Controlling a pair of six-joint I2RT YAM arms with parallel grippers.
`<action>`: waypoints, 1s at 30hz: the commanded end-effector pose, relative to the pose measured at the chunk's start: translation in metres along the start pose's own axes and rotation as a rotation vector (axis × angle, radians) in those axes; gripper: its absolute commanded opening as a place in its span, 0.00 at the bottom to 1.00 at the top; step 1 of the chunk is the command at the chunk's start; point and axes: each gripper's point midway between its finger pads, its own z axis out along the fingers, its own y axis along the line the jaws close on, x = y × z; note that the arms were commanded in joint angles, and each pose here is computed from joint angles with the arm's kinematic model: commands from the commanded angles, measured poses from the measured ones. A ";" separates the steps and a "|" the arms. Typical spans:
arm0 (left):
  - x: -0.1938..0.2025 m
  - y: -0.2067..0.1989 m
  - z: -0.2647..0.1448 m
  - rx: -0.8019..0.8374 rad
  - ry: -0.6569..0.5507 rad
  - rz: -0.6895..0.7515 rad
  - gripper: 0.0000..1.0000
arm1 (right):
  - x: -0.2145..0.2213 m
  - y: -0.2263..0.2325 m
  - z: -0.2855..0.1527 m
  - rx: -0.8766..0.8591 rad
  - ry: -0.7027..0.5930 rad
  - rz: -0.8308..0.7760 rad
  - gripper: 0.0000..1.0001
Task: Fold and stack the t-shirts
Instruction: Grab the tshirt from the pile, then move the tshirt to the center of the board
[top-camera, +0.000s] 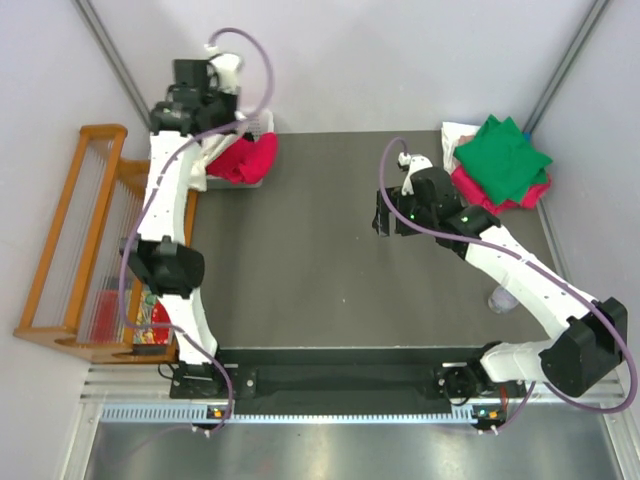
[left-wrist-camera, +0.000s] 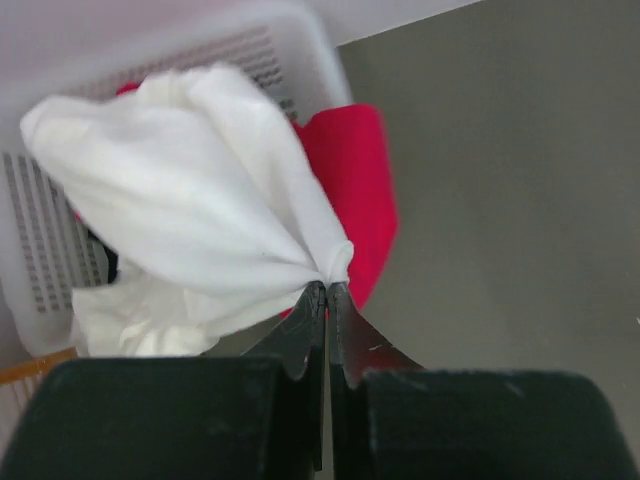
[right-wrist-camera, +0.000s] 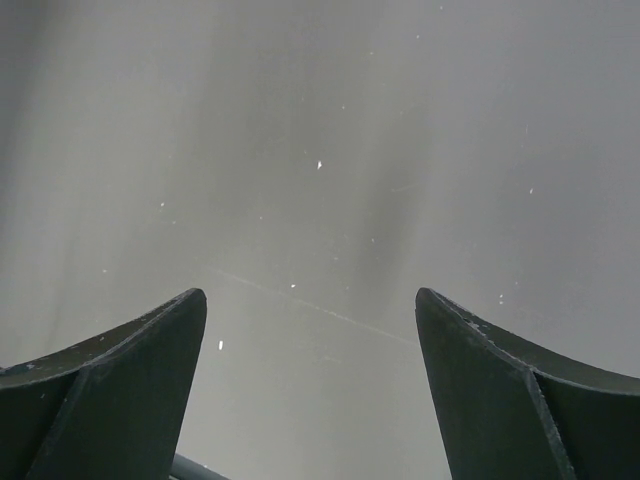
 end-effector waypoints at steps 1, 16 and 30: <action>-0.049 -0.135 -0.114 0.171 -0.216 0.402 0.00 | -0.021 0.004 -0.008 -0.026 -0.077 0.009 0.86; 0.016 -0.217 -0.213 0.537 -0.160 0.437 0.63 | -0.047 -0.011 -0.041 0.074 -0.177 0.033 0.87; 0.059 -0.231 -0.208 0.646 -0.026 0.395 0.94 | -0.031 -0.007 -0.067 0.045 -0.113 0.055 0.92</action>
